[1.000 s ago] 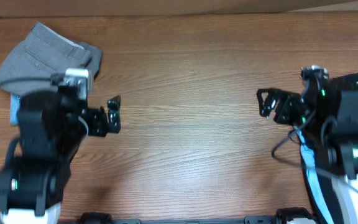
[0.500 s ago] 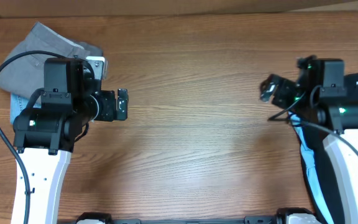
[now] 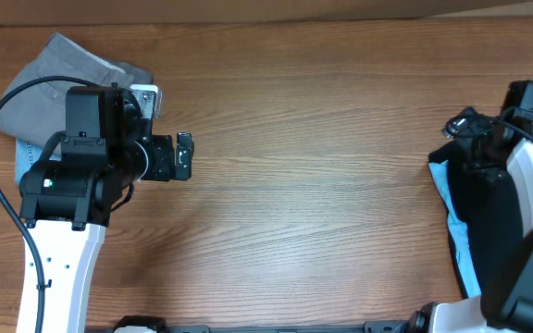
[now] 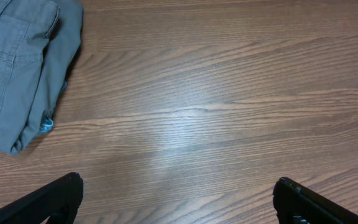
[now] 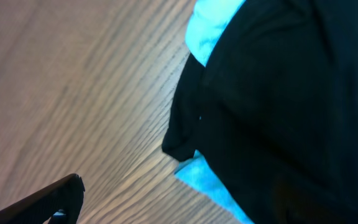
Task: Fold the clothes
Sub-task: 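Raise both arms and reach the right gripper to the black polo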
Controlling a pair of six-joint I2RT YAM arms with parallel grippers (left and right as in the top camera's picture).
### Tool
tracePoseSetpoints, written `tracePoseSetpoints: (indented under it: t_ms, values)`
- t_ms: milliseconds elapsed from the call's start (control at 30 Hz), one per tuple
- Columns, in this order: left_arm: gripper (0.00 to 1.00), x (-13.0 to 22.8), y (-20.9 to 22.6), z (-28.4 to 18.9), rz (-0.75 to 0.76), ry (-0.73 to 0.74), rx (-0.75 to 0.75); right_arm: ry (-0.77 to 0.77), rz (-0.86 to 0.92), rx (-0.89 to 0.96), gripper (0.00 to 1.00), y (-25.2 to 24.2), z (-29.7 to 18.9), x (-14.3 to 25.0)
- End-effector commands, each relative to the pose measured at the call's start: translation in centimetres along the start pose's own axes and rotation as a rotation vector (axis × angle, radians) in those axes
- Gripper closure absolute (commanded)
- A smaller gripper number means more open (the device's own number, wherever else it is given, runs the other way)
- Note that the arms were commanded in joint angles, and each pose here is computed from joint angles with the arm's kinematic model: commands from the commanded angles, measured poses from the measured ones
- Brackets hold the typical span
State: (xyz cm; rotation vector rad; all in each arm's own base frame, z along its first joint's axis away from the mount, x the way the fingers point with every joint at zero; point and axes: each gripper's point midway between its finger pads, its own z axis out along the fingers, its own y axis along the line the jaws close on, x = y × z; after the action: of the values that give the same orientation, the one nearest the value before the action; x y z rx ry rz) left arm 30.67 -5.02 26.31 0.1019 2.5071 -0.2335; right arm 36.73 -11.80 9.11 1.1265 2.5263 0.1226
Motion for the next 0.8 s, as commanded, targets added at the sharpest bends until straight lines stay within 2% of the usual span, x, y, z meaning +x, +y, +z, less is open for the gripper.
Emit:
tracePoseSetpoints:
  t_ms: [0,133,233,300,433,533,633,767]
  values:
    - [0.0,-0.8,-0.2,-0.7,0.019,-0.03,0.013,-0.041,-0.007,0.099,0.0,-1.3,1.2,-1.4]
    - [0.0,-0.7,-0.2,-0.7,0.018,-0.024,0.013,-0.003,-0.008,0.161,0.0,-2.5,3.9,-0.9]
    - [0.0,-0.5,-0.2,-0.7,0.017,-0.018,0.013,0.043,-0.009,0.182,0.09,-3.0,5.3,0.0]
    - [0.0,-0.5,-0.2,-0.7,0.017,-0.018,0.012,0.055,-0.01,0.188,0.2,-3.2,5.6,0.3]
    - [0.0,-0.5,-0.2,-0.7,0.017,-0.018,0.012,0.048,-0.009,0.184,0.51,-3.1,5.5,0.1]
    - [0.0,-0.5,-0.2,-0.7,0.017,-0.018,0.012,0.046,-0.005,0.185,0.67,-3.2,5.5,-0.1]
    - [0.0,-0.5,-0.2,-0.7,0.017,-0.018,0.013,0.04,-0.005,0.181,0.76,-2.9,5.1,-0.5]
    - [0.0,-0.5,-0.2,-0.7,0.017,-0.018,0.013,0.04,-0.005,0.182,0.95,-2.4,4.0,-1.4]
